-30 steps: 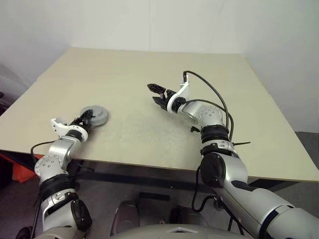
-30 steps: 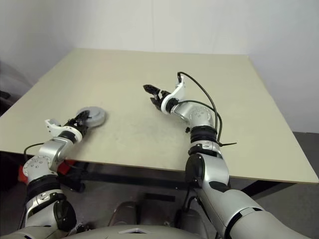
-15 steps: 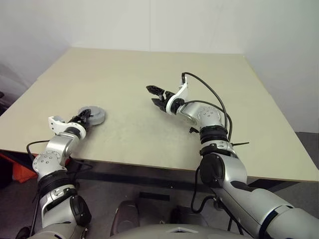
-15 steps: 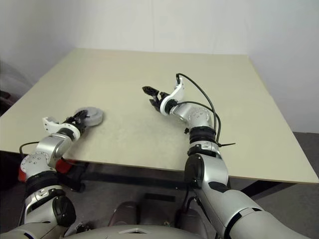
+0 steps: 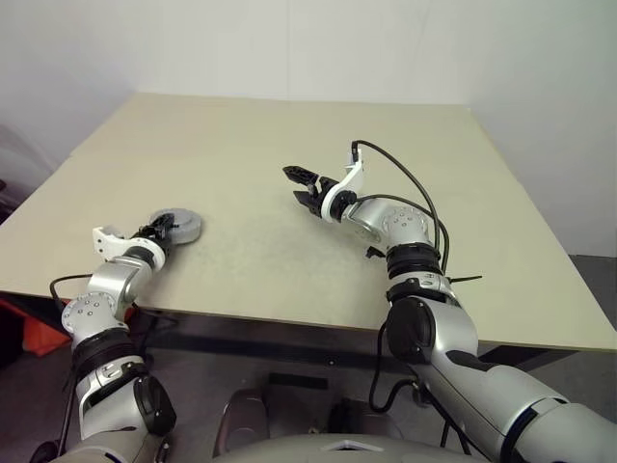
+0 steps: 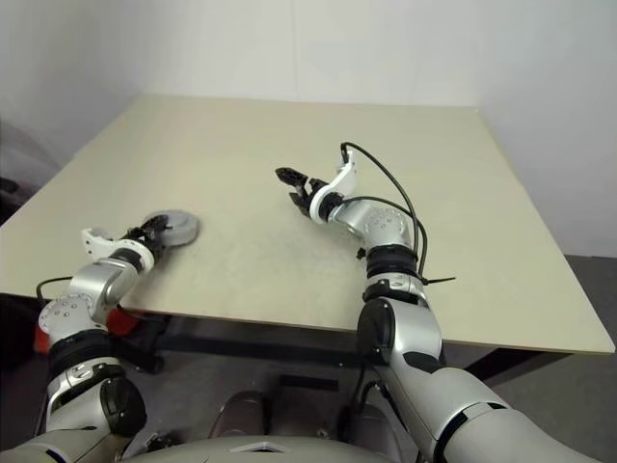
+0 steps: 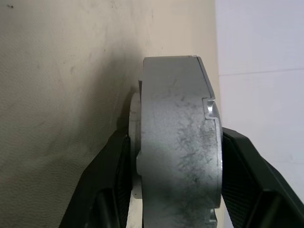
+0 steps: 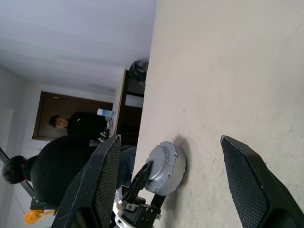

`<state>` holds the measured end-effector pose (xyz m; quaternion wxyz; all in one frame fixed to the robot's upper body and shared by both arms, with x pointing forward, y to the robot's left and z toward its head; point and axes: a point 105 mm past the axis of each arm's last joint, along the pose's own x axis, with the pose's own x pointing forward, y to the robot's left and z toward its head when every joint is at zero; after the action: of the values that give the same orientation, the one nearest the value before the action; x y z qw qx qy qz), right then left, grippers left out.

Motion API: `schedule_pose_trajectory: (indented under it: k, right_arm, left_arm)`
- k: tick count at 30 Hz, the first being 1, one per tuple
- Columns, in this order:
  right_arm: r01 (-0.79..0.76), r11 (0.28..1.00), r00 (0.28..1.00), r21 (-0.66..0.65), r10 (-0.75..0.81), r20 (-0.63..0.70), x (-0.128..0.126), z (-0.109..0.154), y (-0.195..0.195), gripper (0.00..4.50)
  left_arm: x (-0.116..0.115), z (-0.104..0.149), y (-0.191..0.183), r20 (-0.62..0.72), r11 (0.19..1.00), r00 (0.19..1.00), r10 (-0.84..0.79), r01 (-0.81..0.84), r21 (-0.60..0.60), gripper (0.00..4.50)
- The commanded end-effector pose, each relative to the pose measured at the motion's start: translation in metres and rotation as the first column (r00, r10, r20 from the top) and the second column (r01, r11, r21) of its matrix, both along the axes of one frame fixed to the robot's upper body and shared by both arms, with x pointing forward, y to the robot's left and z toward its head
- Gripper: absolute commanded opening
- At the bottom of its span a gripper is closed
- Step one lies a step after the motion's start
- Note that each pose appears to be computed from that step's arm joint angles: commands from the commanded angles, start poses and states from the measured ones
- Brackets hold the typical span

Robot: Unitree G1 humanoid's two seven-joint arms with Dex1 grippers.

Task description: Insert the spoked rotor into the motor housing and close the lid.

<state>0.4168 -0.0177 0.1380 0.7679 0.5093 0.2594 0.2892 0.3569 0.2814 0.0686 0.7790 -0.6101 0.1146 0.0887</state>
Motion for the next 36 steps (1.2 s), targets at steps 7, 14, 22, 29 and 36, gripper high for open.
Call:
schedule_pose_trajectory:
  k: [7, 14, 22, 29, 36]
  right_arm:
    - [0.011, 1.0, 1.0, 0.018, -0.012, 0.028, 0.003, 0.012, 0.0, 3.84]
    - [0.017, 1.0, 1.0, 0.012, -0.017, 0.016, 0.003, 0.008, -0.002, 3.84]
    - [0.02, 1.0, 1.0, 0.006, -0.02, -0.001, 0.002, 0.002, -0.001, 3.84]
    - [0.012, 1.0, 1.0, -0.002, -0.012, -0.007, 0.002, -0.001, 0.002, 3.84]
    - [0.003, 0.996, 0.998, -0.09, 0.003, 0.07, 0.0, -0.007, 0.003, 3.84]
  left_arm:
    - [-0.011, -0.01, 0.013, -0.092, 0.995, 0.993, 0.069, -0.075, -0.06, 3.57]
    - [-0.029, -0.017, -0.001, -0.16, 0.997, 0.987, 0.022, -0.034, -0.07, 3.57]
    - [-0.075, -0.049, -0.014, -0.276, 0.995, 0.961, 0.004, -0.033, -0.098, 3.57]
    - [-0.089, -0.055, -0.035, -0.308, 0.99, 0.946, -0.101, 0.065, -0.126, 3.57]
    - [-0.063, 0.019, -0.089, -0.014, 0.876, 0.885, -0.465, 0.462, 0.136, 3.57]
